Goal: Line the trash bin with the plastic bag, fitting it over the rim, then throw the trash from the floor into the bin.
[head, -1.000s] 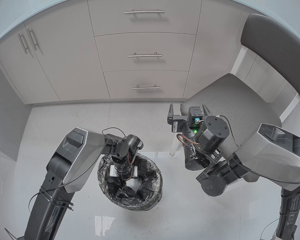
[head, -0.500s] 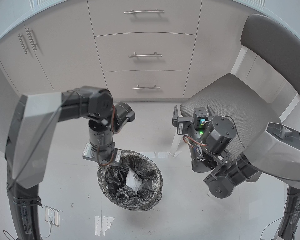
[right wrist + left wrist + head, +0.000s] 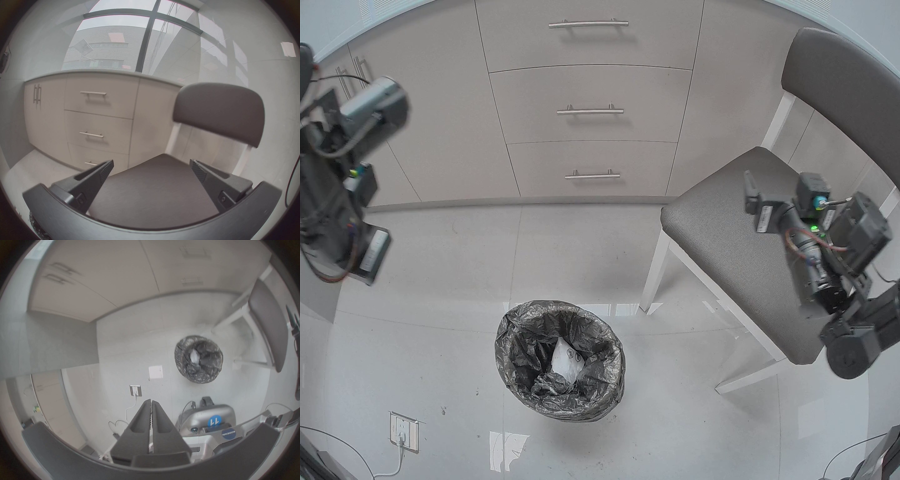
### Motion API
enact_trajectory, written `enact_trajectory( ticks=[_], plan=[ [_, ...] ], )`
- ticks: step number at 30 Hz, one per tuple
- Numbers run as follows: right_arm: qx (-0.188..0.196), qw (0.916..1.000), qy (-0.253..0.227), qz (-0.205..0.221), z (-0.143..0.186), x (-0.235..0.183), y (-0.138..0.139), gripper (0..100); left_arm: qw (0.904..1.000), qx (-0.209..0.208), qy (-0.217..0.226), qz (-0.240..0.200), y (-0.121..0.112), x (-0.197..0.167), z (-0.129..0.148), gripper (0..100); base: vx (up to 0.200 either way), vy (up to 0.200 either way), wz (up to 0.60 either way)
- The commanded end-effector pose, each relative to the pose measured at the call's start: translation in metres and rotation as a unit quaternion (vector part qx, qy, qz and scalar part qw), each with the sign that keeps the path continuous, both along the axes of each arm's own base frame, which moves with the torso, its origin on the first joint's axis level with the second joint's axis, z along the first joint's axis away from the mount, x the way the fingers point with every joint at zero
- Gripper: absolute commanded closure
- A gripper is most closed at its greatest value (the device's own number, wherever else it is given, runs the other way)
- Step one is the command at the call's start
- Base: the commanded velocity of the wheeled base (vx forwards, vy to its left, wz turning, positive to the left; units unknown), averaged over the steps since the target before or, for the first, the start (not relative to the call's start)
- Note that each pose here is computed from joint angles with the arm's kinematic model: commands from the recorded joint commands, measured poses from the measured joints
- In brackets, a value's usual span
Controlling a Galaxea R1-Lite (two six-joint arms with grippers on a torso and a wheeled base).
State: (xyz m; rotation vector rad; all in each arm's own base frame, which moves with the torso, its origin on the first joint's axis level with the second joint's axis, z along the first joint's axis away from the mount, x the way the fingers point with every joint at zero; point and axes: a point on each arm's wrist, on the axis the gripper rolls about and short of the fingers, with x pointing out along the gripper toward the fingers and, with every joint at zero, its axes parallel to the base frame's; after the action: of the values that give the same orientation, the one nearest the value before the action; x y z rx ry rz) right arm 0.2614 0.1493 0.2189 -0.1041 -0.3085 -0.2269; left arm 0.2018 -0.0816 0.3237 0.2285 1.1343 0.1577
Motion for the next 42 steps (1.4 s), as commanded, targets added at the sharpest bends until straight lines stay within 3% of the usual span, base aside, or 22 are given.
enact_trajectory(
  ticks=[1, 2, 4, 5, 8, 9, 10, 13, 18, 19, 20, 21, 22, 24, 27, 30, 34, 36, 38, 42],
  plan=[
    [0.035, 0.9941, -0.079, -0.065, 0.071, -0.108, -0.093, 0, 0.9672, -0.044, -0.237, 0.08, 0.086, -0.176, 0.065, 100, 0.0, 0.0, 0.0],
    [0.037, 0.9938, -0.082, -0.065, 0.073, -0.113, -0.095, 0, 0.9649, -0.046, -0.245, 0.083, 0.087, -0.182, 0.065, 100, 0.0, 0.0, 0.0],
    [0.045, 0.9922, -0.096, -0.065, 0.083, -0.149, -0.113, 0, 0.9439, -0.059, -0.309, 0.1, 0.097, -0.235, 0.064, 100, 0.0, 0.0, 0.0],
    [0.046, 0.9921, -0.096, -0.066, 0.084, -0.153, -0.114, 0, 0.9411, -0.059, -0.317, 0.101, 0.098, -0.24, 0.064, 100, 0.0, 0.0, 0.0],
    [0.05, 0.9907, -0.104, -0.071, 0.088, -0.203, -0.139, 0, 0.8902, -0.073, -0.428, 0.137, 0.099, -0.31, 0.055, 100, 0.0, 0.0, 0.0],
    [0.05, 0.9907, -0.104, -0.071, 0.088, -0.203, -0.139, 0, 0.8902, -0.073, -0.428, 0.137, 0.099, -0.31, 0.055, 100, 0.0, 0.0, 0.0],
    [0.051, 0.9893, -0.109, -0.082, 0.088, -0.221, -0.148, 0, 0.8776, -0.071, -0.45, 0.149, 0.097, -0.324, 0.044, 100, 0.0, 0.0, 0.0],
    [0.051, 0.9831, -0.123, -0.126, 0.078, -0.261, -0.165, 0, 0.856, -0.062, -0.486, 0.164, 0.09, -0.349, 0.006, 100, 0.0, 0.0, 0.0],
    [0.063, 0.9748, -0.152, -0.15, 0.065, -0.311, -0.179, 0, 0.8368, -0.019, -0.52, 0.169, 0.079, -0.365, -0.053, 100, 0.0, 0.0, 0.0],
    [0.066, 0.9722, -0.162, -0.156, 0.059, -0.323, -0.181, 0, 0.8234, -0.014, -0.541, 0.171, 0.078, -0.365, -0.072, 100, 0.0, 0.0, 0.0],
    [0.066, 0.971, -0.165, -0.16, 0.054, -0.328, -0.182, 0, 0.8183, -0.011, -0.548, 0.173, 0.077, -0.364, -0.082, 100, 0.0, 0.0, 0.0],
    [0.066, 0.9706, -0.166, -0.162, 0.052, -0.33, -0.182, 0, 0.817, -0.009, -0.55, 0.174, 0.077, -0.364, -0.085, 100, 0.0, 0.0, 0.0],
    [0.063, 0.9694, -0.163, -0.172, 0.037, -0.334, -0.181, 0, 0.8141, 0.004, -0.554, 0.173, 0.076, -0.361, -0.109, 100, 0.0, 0.0, 0.0],
    [0.057, 0.968, -0.161, -0.184, 0.021, -0.337, -0.18, 0, 0.8239, 0.006, -0.535, 0.188, 0.077, -0.35, -0.117, 100, 0.0, 0.0, 0.0],
    [0.04, 0.9669, -0.164, -0.191, 0.0, -0.34, -0.176, 0, 0.8158, -0.026, -0.537, 0.213, 0.078, -0.344, -0.12, 100, 0.0, 0.0, 0.0],
    [0.028, 0.9659, -0.156, -0.205, -0.014, -0.331, -0.17, 0, 0.8363, -0.026, -0.503, 0.216, 0.08, -0.323, -0.138, 100, 0.0, 0.0, 0.0],
    [0.023, 0.9663, -0.146, -0.211, -0.023, -0.325, -0.168, 0, 0.8371, -0.029, -0.505, 0.208, 0.083, -0.29, -0.155, 100, 0.0, 0.0, 0.0],
    [0.018, 0.9696, -0.127, -0.208, -0.036, -0.317, -0.167, 0, 0.8449, -0.031, -0.499, 0.19, 0.084, -0.268, -0.174, 100, 0.0, 0.0, 0.0],
    [0.012, 0.9732, -0.112, -0.2, -0.048, -0.31, -0.167, 0, 0.8469, -0.031, -0.502, 0.174, 0.085, -0.251, -0.191, 100, 0.0, 0.0, 0.0],
    [-0.014, 0.9896, -0.08, -0.119, -0.07, -0.296, -0.165, 0, 0.8472, -0.043, -0.51, 0.142, 0.086, -0.234, -0.213, 100, 0.0, 0.0, 0.0]
  ],
)
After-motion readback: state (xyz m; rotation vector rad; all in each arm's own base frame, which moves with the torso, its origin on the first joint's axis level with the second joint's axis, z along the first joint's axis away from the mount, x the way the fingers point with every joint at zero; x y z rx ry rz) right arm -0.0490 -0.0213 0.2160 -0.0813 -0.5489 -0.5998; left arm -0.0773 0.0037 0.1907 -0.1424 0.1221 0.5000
